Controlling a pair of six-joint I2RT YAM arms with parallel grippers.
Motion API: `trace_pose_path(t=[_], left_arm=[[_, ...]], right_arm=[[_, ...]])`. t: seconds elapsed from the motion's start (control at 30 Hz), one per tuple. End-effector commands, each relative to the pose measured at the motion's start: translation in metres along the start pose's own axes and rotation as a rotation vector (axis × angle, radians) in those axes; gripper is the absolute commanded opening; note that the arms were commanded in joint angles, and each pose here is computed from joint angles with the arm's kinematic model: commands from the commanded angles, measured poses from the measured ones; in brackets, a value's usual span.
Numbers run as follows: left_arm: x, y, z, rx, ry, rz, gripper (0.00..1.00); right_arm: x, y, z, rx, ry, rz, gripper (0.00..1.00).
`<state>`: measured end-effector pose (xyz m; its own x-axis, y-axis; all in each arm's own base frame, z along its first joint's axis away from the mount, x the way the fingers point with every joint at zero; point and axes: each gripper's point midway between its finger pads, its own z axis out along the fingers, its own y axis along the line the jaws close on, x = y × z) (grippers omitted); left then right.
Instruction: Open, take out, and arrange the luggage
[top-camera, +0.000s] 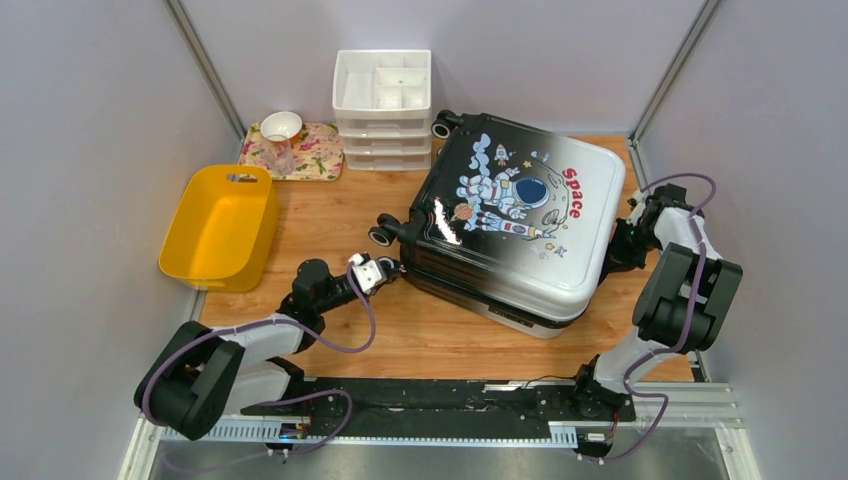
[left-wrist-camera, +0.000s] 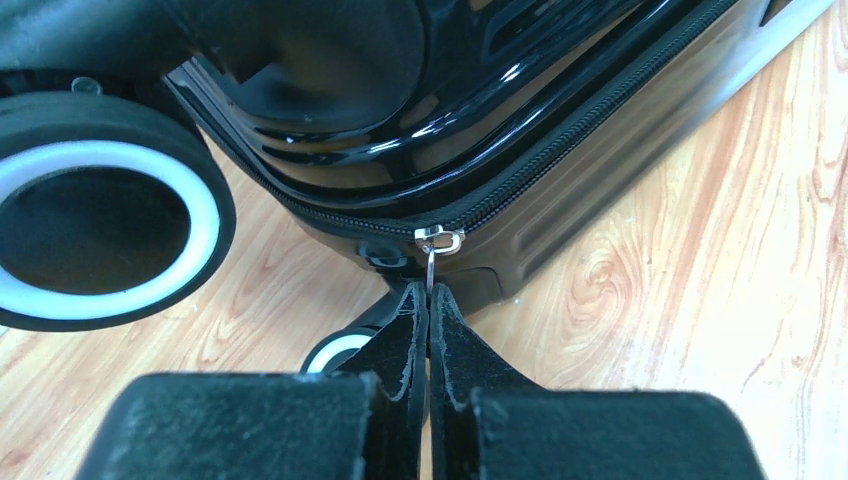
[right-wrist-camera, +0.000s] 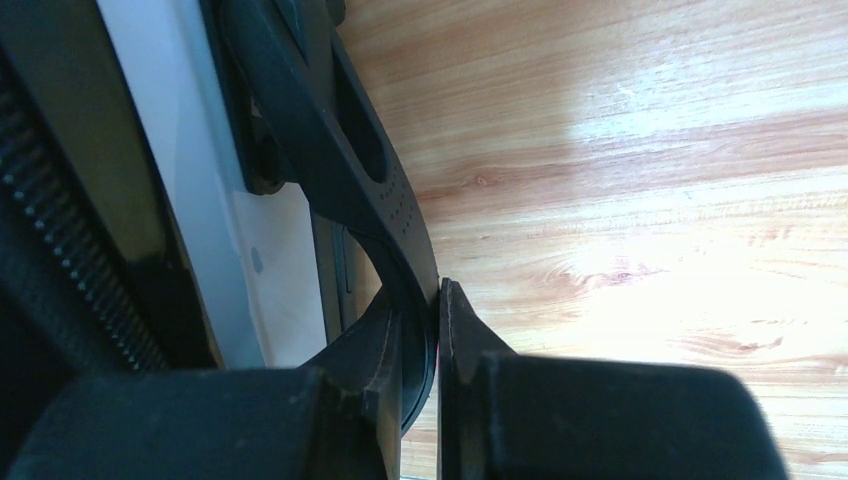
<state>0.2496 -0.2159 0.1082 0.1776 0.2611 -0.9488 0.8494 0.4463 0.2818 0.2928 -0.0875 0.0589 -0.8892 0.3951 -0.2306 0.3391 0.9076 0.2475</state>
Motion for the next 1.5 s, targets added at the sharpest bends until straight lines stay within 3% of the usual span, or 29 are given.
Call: trace_pose_path(t=[0.0, 0.2, 0.57, 0.8, 1.17, 1.47], left_arm=[[0.037, 0.031, -0.009, -0.129, 0.113, -0.07, 0.0], [0.018, 0.04, 0.017, -0.073, 0.032, -0.022, 0.0], [-0.002, 0.036, 0.019, -0.075, -0.057, 0.128, 0.0], [0.001, 0.098, 0.026, -0.273, -0.024, 0.056, 0.0], [0.009, 0.141, 0.045, -0.341, -0.034, 0.102, 0.0], [-0.05, 0.089, 0.056, -0.101, -0.295, 0.379, 0.0]], right_arm=[[-0.059, -0.103, -0.02, 0.415, -0.178, -0.06, 0.0], [-0.054, -0.082, -0.014, 0.329, -0.155, -0.069, 0.0], [-0.073, -0.102, -0.016, 0.402, -0.183, -0.084, 0.0], [-0.078, -0.11, -0.013, 0.436, -0.187, -0.102, 0.0], [-0.083, -0.124, -0.004, 0.475, -0.176, -0.154, 0.0], [-0.102, -0.123, 0.008, 0.466, -0.184, -0.274, 0.0]])
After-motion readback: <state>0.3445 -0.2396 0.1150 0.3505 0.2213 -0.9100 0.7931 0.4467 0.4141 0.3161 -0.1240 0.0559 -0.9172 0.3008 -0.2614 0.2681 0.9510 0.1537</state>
